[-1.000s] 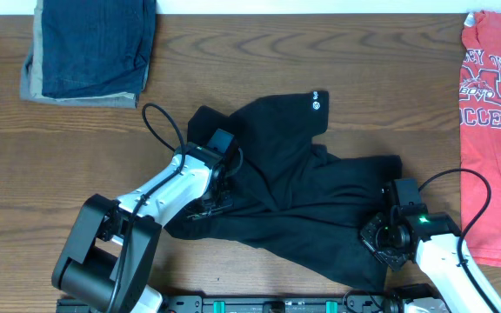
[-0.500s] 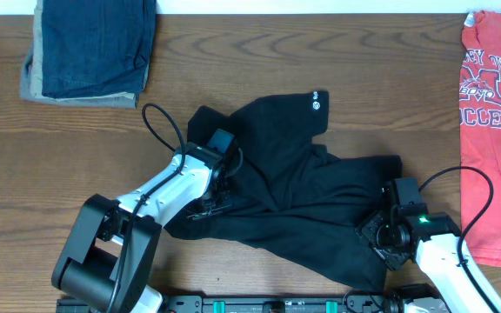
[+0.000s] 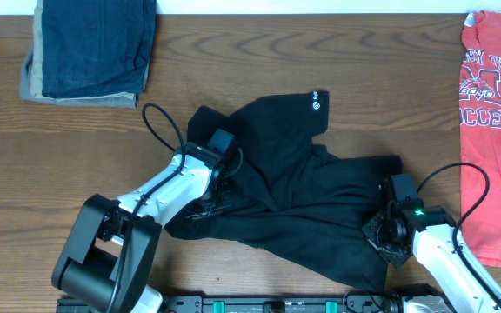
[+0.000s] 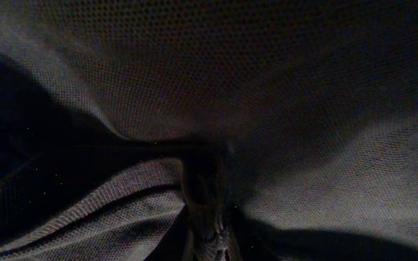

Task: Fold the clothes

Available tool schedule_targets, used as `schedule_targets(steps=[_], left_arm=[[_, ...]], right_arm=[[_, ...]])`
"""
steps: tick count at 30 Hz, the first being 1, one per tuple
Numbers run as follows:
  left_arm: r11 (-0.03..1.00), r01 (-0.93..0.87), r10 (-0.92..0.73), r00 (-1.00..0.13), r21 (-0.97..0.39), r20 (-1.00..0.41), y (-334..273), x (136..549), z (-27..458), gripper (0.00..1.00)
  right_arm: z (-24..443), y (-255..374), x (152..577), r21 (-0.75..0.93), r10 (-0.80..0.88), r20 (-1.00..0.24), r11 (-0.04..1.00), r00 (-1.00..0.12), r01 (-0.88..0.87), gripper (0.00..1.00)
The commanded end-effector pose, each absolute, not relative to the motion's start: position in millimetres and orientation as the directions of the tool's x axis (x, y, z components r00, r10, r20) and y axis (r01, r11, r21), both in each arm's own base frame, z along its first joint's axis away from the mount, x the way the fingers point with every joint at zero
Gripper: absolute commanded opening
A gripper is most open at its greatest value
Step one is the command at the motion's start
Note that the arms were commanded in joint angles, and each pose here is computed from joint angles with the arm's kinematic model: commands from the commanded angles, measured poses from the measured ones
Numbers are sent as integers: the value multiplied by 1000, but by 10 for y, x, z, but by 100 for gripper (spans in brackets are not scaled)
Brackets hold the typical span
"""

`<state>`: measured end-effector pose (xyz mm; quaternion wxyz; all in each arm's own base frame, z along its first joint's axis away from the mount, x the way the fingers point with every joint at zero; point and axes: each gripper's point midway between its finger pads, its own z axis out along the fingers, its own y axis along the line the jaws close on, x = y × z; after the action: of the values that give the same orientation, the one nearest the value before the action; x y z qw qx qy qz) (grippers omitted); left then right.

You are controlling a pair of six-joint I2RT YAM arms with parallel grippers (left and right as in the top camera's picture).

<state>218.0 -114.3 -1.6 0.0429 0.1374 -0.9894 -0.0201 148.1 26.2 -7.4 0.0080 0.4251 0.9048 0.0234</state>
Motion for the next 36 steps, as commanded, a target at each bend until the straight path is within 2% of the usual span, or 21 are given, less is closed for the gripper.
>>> schedule_targets(steps=[1,4,7,12,14,21,26,33,36], left_arm=[[962,-261,-268,-960,85,83,-1088,2154,-56,13],[962,-260,-267,-960,85,83,-1088,2154,-56,13],[962,-260,-267,-960,85,83,-1087,2153,-56,13],[962,-261,-268,-960,85,83,-1087,2153,-56,13],[962,-260,-267,-960,85,83,-1088,2154,-56,13],[962,-261,-268,-960,85,83,-1088,2154,-56,14],[962,-261,-268,-960,85,82,-1088,2155,-57,14],[962,-260,-267,-960,85,82,-1087,2155,-56,14],[962,-260,-267,-960,86,82,-1085,2155,-56,13]], right_arm=[[-132,329,1443,55,766,42,639,-642,767,22],[-129,344,1445,60,766,49,639,-641,767,18],[-128,355,1444,64,765,54,639,-642,767,19],[-122,382,1444,73,763,67,639,-643,766,34],[-112,418,1449,86,760,83,639,-645,764,37],[-39,593,1420,136,714,168,666,-679,734,37],[-32,649,1287,111,686,207,692,-698,713,40],[-41,631,1296,101,680,186,705,-709,702,41],[-44,621,1300,98,681,180,705,-709,702,38]])
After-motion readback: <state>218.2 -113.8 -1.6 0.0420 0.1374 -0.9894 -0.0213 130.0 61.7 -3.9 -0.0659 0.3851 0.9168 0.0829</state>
